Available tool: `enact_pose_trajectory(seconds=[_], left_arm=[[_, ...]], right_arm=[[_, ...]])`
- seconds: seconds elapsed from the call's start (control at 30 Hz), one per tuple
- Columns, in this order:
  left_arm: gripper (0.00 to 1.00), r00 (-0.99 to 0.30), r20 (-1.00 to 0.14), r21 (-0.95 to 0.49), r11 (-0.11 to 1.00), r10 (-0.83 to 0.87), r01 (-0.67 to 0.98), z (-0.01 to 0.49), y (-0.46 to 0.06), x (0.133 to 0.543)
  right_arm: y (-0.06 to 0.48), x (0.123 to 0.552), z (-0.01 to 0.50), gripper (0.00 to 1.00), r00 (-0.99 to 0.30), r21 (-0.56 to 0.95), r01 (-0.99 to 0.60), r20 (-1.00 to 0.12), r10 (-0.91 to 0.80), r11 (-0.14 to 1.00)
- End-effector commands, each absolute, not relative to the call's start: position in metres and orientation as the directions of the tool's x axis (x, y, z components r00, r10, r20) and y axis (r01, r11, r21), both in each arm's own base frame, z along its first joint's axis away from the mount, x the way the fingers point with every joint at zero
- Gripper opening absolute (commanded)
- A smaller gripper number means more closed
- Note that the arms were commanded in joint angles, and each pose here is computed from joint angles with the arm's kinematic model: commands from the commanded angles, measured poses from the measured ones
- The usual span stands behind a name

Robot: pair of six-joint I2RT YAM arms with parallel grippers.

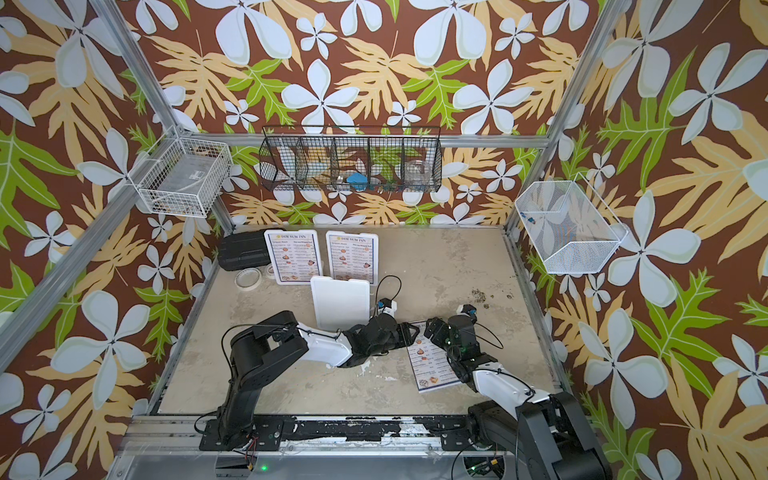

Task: Insert the menus into the narrow rack
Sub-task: Pick up the menu from the center of the board.

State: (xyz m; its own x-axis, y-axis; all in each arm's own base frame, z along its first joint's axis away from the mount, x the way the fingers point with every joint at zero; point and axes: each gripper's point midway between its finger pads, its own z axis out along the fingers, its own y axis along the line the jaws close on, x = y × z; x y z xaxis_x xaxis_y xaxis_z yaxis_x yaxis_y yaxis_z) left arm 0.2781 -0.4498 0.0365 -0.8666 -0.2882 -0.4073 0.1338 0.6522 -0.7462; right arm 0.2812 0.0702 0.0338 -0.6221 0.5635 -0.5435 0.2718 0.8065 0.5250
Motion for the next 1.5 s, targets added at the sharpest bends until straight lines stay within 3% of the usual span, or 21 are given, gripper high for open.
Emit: enact_pose_trajectory(seconds=[0.0, 0.2, 0.37, 0.57, 0.77, 0.83, 1.03, 1.3, 1.47], left_arm=[[0.46, -0.898, -0.381, -0.664, 0.741, -0.22, 0.1, 0.003, -0.432, 0.269], [0.15, -0.891, -0.407, -0.678, 0.72, -0.203, 0.145, 0.012, -0.433, 0.273], [0.0, -0.887, -0.43, -0.7, 0.682, -0.168, 0.21, 0.025, -0.437, 0.274], [0.0, -0.873, -0.469, -0.762, 0.562, -0.136, 0.322, 0.055, -0.444, 0.269], [0.0, -0.82, -0.544, -0.836, 0.193, -0.177, 0.513, 0.138, -0.431, 0.24], [0.0, -0.82, -0.542, -0.84, 0.136, -0.184, 0.525, 0.151, -0.421, 0.24], [0.0, -0.765, -0.627, -0.778, 0.182, -0.148, 0.602, 0.172, -0.407, 0.248], [0.0, -0.686, -0.721, -0.685, 0.259, -0.103, 0.681, 0.199, -0.397, 0.245], [0.0, -0.634, -0.769, -0.631, 0.263, -0.083, 0.73, 0.217, -0.389, 0.238]], right_arm=[[0.076, 0.25, 0.005, 0.89, -0.718, 0.504, 0.333, -0.412, 0.561, 0.797], [0.077, 0.252, 0.016, 0.89, -0.707, 0.52, 0.297, -0.443, 0.55, 0.801], [0.079, 0.257, 0.032, 0.89, -0.681, 0.549, 0.242, -0.491, 0.543, 0.8], [0.076, 0.264, 0.064, 0.89, -0.62, 0.56, 0.176, -0.576, 0.533, 0.81], [0.072, 0.273, 0.12, 0.96, -0.455, 0.604, 0.049, -0.696, 0.556, 0.796], [0.066, 0.276, 0.141, 0.96, -0.38, 0.611, 0.026, -0.726, 0.573, 0.791], [0.083, 0.274, 0.214, 0.94, -0.176, 0.567, -0.264, -0.824, 0.539, 0.781], [0.111, 0.275, 0.218, 0.91, -0.21, 0.495, -0.415, -0.868, 0.449, 0.763], [0.127, 0.26, 0.221, 0.95, -0.21, 0.441, -0.533, -0.896, 0.392, 0.722]])
